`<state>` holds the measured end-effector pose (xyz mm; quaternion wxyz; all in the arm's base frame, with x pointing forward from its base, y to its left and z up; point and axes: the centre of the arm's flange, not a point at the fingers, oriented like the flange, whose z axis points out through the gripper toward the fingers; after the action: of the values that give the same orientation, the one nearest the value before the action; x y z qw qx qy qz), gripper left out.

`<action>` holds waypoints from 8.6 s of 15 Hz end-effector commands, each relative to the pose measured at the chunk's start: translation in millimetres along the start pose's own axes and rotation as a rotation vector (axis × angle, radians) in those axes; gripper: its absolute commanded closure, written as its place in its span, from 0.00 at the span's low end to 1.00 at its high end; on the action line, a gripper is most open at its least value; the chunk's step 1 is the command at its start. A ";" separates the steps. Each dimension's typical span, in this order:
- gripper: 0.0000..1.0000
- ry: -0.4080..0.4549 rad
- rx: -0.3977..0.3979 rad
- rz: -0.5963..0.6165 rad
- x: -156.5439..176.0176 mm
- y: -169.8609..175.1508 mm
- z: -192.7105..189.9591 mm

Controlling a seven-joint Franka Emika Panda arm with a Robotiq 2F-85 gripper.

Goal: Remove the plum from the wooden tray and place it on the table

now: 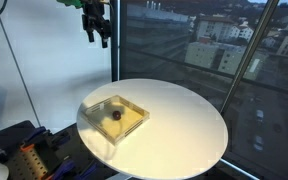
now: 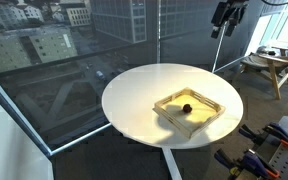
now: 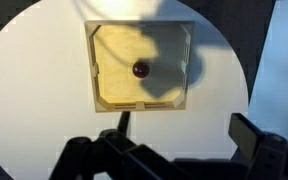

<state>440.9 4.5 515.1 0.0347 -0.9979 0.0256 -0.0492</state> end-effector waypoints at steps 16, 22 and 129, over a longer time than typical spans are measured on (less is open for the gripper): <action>0.00 -0.023 -0.006 -0.016 66.6 -17.9 57.3; 0.00 -0.039 -0.010 -0.015 76.8 -17.4 70.5; 0.00 -0.063 -0.092 0.018 93.0 10.1 383.3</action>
<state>563.0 11.2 149.5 -0.0082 -0.9994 0.0312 -0.0099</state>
